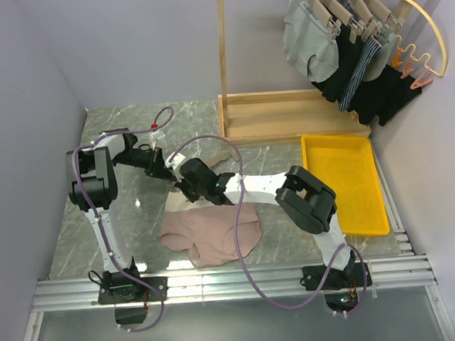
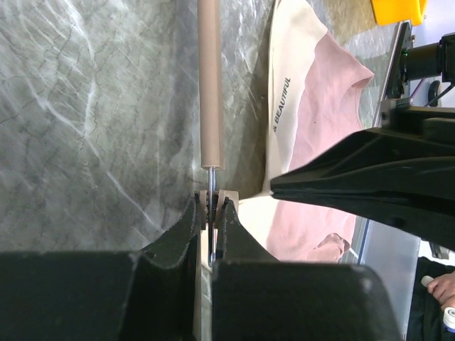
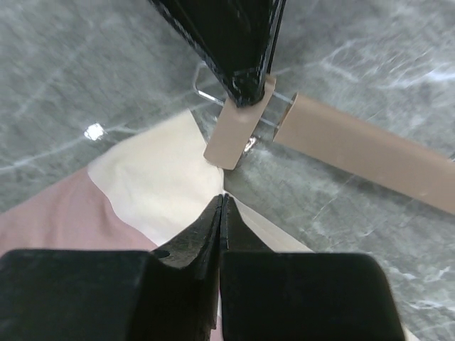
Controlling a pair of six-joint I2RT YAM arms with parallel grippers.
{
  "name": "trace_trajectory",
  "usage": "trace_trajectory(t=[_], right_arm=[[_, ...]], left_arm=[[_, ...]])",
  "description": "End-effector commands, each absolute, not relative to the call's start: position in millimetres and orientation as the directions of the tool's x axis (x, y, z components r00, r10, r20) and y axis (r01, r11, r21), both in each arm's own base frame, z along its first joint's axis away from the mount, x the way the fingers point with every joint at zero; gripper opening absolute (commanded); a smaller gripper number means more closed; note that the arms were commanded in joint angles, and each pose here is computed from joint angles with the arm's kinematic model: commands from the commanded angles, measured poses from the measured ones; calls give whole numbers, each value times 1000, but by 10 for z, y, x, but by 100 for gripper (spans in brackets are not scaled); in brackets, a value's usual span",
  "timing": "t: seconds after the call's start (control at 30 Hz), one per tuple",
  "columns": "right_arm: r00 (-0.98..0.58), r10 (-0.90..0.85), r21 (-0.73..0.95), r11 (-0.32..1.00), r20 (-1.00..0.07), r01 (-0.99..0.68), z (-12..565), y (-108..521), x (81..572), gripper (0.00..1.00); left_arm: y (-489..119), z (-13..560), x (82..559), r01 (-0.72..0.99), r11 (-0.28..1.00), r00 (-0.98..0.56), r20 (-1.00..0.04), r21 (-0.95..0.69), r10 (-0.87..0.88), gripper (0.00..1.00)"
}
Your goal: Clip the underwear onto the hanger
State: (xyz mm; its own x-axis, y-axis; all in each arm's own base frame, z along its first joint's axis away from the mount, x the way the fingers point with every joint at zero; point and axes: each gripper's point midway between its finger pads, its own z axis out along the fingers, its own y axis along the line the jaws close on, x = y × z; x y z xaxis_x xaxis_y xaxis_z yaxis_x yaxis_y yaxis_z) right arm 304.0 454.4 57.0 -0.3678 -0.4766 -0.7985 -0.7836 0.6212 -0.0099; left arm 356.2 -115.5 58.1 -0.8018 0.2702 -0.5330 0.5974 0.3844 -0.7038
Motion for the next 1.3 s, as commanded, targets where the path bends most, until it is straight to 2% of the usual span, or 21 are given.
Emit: trace_trajectory(t=[0.0, 0.23, 0.8, 1.27], right_arm=[[-285, -375, -7, 615, -882, -788, 1201, 4729, 3107, 0], [-288, -381, -7, 612, -879, -791, 1173, 4726, 3089, 0], [-269, -471, -99, 621, -840, -777, 869, 4563, 3149, 0], [-273, -465, -80, 608, -842, -790, 870, 4604, 3110, 0]], left_arm=[[-1215, 715, 3617, 640, 330, -768, -586, -694, 258, 0], [-1262, 773, 3562, 662, 270, -750, -609, -700, 258, 0], [-1198, 837, 3531, 662, 245, -750, -617, -709, 239, 0], [-1252, 916, 3533, 675, 196, -738, -643, -711, 205, 0]])
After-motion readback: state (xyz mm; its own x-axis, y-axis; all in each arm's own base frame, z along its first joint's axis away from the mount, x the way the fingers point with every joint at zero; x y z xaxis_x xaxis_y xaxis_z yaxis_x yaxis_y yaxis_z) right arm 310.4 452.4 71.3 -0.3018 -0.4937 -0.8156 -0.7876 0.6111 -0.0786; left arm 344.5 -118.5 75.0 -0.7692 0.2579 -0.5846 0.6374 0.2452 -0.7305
